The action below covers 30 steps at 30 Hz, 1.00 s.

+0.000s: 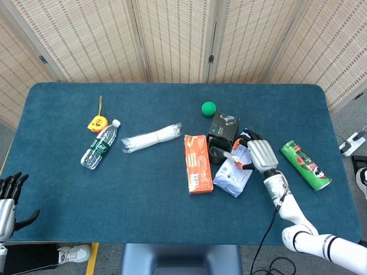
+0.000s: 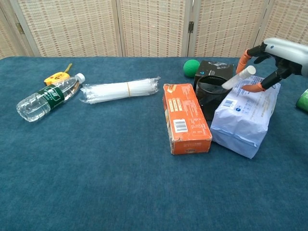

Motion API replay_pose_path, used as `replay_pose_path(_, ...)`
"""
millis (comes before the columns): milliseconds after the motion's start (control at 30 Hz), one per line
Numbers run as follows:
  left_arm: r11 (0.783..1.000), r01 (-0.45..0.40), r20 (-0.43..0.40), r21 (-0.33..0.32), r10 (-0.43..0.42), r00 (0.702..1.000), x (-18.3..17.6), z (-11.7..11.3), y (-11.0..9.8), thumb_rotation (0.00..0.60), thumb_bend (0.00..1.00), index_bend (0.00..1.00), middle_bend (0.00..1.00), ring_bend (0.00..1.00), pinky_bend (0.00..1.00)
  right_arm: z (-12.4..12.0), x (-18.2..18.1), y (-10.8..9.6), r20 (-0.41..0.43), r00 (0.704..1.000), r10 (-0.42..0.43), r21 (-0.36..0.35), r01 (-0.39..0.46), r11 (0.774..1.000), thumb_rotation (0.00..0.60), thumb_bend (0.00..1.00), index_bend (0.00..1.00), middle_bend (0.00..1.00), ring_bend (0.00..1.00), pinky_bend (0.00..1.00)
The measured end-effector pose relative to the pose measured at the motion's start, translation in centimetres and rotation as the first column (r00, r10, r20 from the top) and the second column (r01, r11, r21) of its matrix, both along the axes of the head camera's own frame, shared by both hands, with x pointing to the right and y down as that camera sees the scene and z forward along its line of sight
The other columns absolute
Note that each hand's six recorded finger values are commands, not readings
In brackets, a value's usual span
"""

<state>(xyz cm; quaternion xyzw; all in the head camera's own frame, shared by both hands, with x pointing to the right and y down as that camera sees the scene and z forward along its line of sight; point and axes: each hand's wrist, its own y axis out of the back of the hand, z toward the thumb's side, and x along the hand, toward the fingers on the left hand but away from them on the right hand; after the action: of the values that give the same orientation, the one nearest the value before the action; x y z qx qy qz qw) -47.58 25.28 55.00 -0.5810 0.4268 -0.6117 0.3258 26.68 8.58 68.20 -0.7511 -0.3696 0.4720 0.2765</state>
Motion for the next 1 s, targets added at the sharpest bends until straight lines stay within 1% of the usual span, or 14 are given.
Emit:
replay_pose_path(167,1.0,0.006,0.005,-0.002,-0.006,1.0,-0.2,0.0,0.0,0.6,0.26,0.13,0.1,0.07,0.07,1.0,-0.4,-0.1,0.041,0.999,0.025,-0.02,-0.024,1.0,0.6,0.23,0.47,0.31,0.11,0.16)
replay_pose_path(300,1.0,0.001,0.004,-0.003,-0.001,1.0,-0.1,0.2,-0.1,0.6,0.26,0.13,0.1,0.07,0.07,1.3,-1.1,-0.1,0.069,0.997,0.019,-0.031,-0.017,0.999,0.6,0.23,0.47,0.31,0.11,0.16)
replay_pose_path(400,1.0,0.003,0.004,-0.005,-0.003,1.0,-0.1,0.2,-0.1,0.6,0.26,0.13,0.1,0.07,0.07,1.5,-1.6,-0.1,0.07,0.998,0.005,-0.035,-0.003,0.999,0.6,0.24,0.48,0.32,0.11,0.16)
replay_pose_path(533,1.0,0.008,0.006,-0.008,-0.008,1.0,-0.3,0.3,0.0,0.6,0.26,0.13,0.1,0.07,0.07,1.8,-1.7,-0.2,0.062,0.998,0.005,-0.037,-0.003,0.999,0.6,0.29,0.5,0.32,0.12,0.17)
replay_pose_path(1000,1.0,0.014,0.005,-0.012,-0.014,1.0,-0.5,0.5,0.1,0.6,0.26,0.13,0.1,0.07,0.07,2.3,-1.7,-0.2,0.047,0.999,0.001,-0.051,0.001,0.999,0.6,0.29,0.5,0.33,0.12,0.17)
